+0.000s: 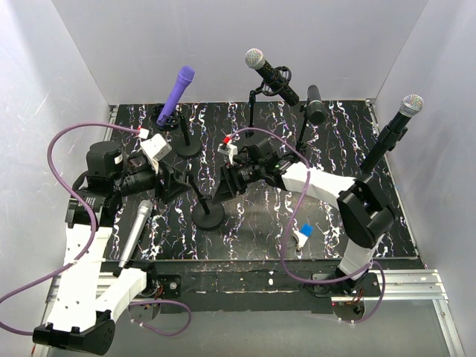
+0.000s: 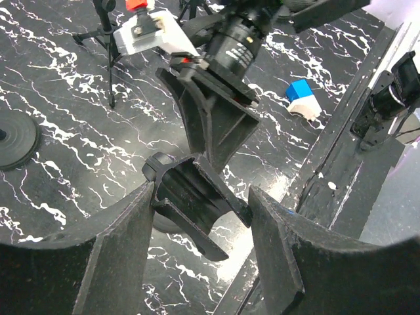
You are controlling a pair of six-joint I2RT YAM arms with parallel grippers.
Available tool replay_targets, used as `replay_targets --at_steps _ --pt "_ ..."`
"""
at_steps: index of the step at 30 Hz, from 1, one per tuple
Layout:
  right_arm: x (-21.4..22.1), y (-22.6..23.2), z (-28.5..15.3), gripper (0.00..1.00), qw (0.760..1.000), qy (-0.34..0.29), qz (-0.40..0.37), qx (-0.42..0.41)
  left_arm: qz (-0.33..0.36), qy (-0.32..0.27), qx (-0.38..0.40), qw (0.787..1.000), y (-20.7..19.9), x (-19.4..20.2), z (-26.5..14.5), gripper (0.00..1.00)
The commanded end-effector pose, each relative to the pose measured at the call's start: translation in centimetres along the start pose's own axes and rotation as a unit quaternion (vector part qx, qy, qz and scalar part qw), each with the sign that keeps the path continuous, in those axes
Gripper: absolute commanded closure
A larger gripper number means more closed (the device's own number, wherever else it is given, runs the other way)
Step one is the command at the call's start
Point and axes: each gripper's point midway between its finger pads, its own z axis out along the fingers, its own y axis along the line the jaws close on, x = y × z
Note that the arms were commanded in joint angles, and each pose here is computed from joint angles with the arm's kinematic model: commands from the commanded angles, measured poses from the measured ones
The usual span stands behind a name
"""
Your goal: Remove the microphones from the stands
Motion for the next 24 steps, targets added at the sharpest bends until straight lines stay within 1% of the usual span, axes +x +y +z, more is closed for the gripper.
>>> replay_targets --at_steps 1,2,3,6,10,13,15,16,17,20,21,24 --pt "-2.3 2.6 0.4 0.42 0.998 0.001 0.026 -0.066 0.015 0.014 0.004 1.000 -0.6 0.4 -0.8 0.80" --pt "-2.4 2.3 0.7 0.43 0.997 0.003 0.031 -0.064 0.014 0.015 0.006 1.000 -0.8 0.4 -0.8 0.80" --pt "-2.5 2.2 0.9 0.47 0.997 0.007 0.034 -0.068 0.013 0.015 0.009 1.000 -0.9 0.4 -0.9 0.80" --pt "-2.6 2.1 1.3 0.50 0.996 0.015 0.039 -0.075 0.016 0.013 0.011 1.000 -1.0 0.4 -0.9 0.79" --pt "-2.5 1.5 1.7 0.57 0.996 0.017 0.043 -0.071 0.020 0.014 0.006 1.000 -0.9 0.3 -1.0 0.80" --pt "-2.3 0.9 2.1 0.60 0.997 0.018 0.047 -0.065 0.018 0.017 0.007 1.000 -0.9 0.5 -1.0 0.80" --pt "-2.4 0.8 2.2 0.64 0.997 0.015 0.039 -0.061 0.018 0.016 0.008 1.000 -0.9 0.5 -0.9 0.80" --pt "-2.4 0.6 2.2 0.65 0.997 0.014 0.039 -0.059 0.017 0.017 0.007 1.000 -0.9 0.5 -0.9 0.79" --pt "-2.5 0.5 2.2 0.65 0.998 0.012 0.038 -0.057 0.016 0.018 0.008 1.000 -0.9 0.6 -0.9 0.79" --pt "-2.5 0.0 2.5 0.52 0.998 0.011 0.046 -0.048 0.013 0.018 0.010 1.000 -0.9 0.7 -0.8 0.80" --pt "-2.5 -0.1 2.6 0.51 0.998 0.012 0.049 -0.047 0.014 0.018 0.010 1.000 -0.8 0.6 -0.8 0.79" --pt "-2.9 -0.2 2.8 0.51 0.997 0.010 0.049 -0.052 0.014 0.018 0.009 1.000 -0.8 0.6 -0.8 0.79"
